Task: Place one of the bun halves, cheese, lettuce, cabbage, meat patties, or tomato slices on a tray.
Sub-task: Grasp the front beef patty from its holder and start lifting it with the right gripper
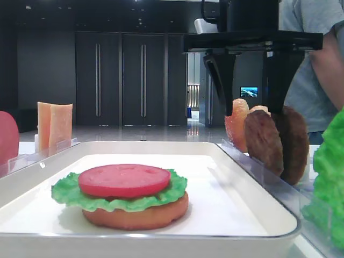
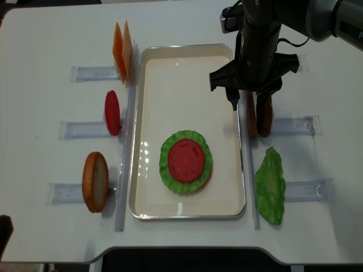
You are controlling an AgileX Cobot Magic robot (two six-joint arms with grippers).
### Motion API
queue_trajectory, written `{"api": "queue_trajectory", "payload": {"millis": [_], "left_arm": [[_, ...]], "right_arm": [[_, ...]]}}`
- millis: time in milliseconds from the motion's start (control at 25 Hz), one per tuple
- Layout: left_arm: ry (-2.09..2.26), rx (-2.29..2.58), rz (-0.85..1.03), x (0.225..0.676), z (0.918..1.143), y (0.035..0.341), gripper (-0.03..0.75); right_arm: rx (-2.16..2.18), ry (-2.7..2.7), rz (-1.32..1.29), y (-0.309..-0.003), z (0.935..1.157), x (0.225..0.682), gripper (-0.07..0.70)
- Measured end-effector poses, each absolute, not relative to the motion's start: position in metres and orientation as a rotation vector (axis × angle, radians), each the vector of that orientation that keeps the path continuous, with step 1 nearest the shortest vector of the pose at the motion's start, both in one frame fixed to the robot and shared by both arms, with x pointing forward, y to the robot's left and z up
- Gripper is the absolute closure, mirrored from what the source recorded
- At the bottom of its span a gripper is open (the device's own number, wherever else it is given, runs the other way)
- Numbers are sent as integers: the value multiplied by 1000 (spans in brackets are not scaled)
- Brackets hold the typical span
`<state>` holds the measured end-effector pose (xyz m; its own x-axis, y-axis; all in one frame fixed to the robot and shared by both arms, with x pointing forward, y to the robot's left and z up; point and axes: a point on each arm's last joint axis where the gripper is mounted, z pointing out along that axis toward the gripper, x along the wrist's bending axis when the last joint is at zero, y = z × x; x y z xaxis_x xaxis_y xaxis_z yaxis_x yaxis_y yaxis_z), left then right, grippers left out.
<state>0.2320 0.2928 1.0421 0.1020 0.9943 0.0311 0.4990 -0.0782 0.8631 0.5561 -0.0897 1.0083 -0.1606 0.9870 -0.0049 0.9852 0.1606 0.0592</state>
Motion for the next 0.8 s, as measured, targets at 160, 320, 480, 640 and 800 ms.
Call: {"api": "queue_trajectory", "payload": {"millis": [160, 320, 480, 640, 800], "left_arm": [[1483, 1672, 885, 232, 1042, 293, 722], [1483, 1672, 885, 232, 1042, 293, 722], [1483, 1672, 885, 232, 1042, 293, 722], [1483, 1672, 885, 232, 1042, 293, 722], [1483, 1672, 885, 232, 1042, 293, 722]], "right_arm": [[2007, 2361, 65, -90, 1008, 556, 195], [2007, 2361, 65, -90, 1008, 556, 195], [2008, 2362, 60, -89, 1007, 556, 195], [2016, 2370, 15, -88, 995, 559, 195], [2015, 2370, 10, -88, 994, 559, 195]]}}
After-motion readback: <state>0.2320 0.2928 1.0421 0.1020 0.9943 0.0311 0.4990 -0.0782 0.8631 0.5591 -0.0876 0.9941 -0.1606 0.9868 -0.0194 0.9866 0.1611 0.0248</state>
